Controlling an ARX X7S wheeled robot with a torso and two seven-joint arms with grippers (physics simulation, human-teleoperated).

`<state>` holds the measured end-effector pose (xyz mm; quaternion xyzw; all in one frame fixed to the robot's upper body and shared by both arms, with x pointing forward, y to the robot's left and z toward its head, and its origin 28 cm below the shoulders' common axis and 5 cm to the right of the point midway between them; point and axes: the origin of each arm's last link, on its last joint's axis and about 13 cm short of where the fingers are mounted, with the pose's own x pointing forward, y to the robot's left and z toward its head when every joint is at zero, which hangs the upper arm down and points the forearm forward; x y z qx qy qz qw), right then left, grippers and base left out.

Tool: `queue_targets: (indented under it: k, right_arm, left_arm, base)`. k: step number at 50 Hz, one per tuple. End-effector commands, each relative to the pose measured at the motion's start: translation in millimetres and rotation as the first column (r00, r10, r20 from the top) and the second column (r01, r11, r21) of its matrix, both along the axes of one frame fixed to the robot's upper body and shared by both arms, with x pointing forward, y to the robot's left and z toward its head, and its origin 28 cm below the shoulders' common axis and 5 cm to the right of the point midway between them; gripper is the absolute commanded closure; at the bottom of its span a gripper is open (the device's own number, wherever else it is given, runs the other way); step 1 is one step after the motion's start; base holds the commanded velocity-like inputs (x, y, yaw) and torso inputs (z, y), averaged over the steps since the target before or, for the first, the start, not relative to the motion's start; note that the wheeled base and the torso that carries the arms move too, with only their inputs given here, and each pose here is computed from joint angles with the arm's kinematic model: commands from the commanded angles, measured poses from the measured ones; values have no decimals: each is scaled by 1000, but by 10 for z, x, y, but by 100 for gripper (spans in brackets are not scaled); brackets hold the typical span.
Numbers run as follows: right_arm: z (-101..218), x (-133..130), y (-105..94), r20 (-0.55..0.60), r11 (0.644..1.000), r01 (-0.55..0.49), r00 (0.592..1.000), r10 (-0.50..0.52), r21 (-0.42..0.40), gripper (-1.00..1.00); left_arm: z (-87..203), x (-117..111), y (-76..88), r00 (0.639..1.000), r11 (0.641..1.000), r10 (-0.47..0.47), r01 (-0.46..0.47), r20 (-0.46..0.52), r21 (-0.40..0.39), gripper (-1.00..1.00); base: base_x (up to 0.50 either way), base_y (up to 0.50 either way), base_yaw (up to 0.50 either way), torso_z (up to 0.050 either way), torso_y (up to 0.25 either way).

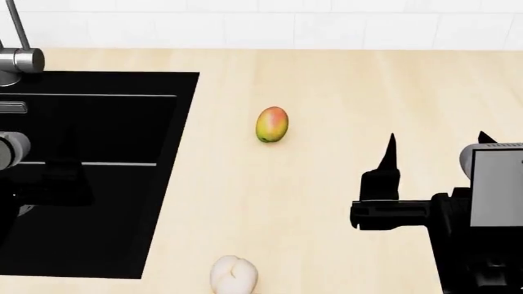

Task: There is a mixed pile of frozen fruits and vegetables on the counter. Locate all the frozen vegetables and place the items in a bowl on the counter. Take all the frozen fruits and defrost them in a running sink.

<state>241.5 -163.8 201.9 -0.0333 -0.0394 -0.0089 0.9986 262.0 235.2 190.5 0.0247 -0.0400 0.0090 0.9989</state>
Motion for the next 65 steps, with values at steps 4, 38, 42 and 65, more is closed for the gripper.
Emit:
queue_targets:
  k: [4, 38, 42, 65]
  right_arm:
    - [11, 2, 5, -3, 1000, 9, 1000, -9, -8, -100]
    - [262, 505, 423, -80, 962, -265, 960, 269, 57, -100]
    - [328, 660, 568, -120, 933, -346, 927, 356, 95, -100]
    - [20, 1662, 867, -322, 908, -384, 849, 420, 169, -100]
  left_arm:
    - [17, -19, 29, 1000, 1000, 6, -6, 4, -10, -100]
    - [17, 2, 3, 1000, 1000, 10, -10, 2, -6, -100]
    - [14, -5, 11, 1000, 1000, 8, -8, 1, -7, -100]
    - [111, -89, 90, 999, 999, 28, -27, 33, -41, -100]
  base:
    - [0, 0, 0, 0, 0]
    - [186, 0, 0, 0, 0]
    - [0, 0, 0, 0, 0]
    - [0, 0, 0, 0, 0]
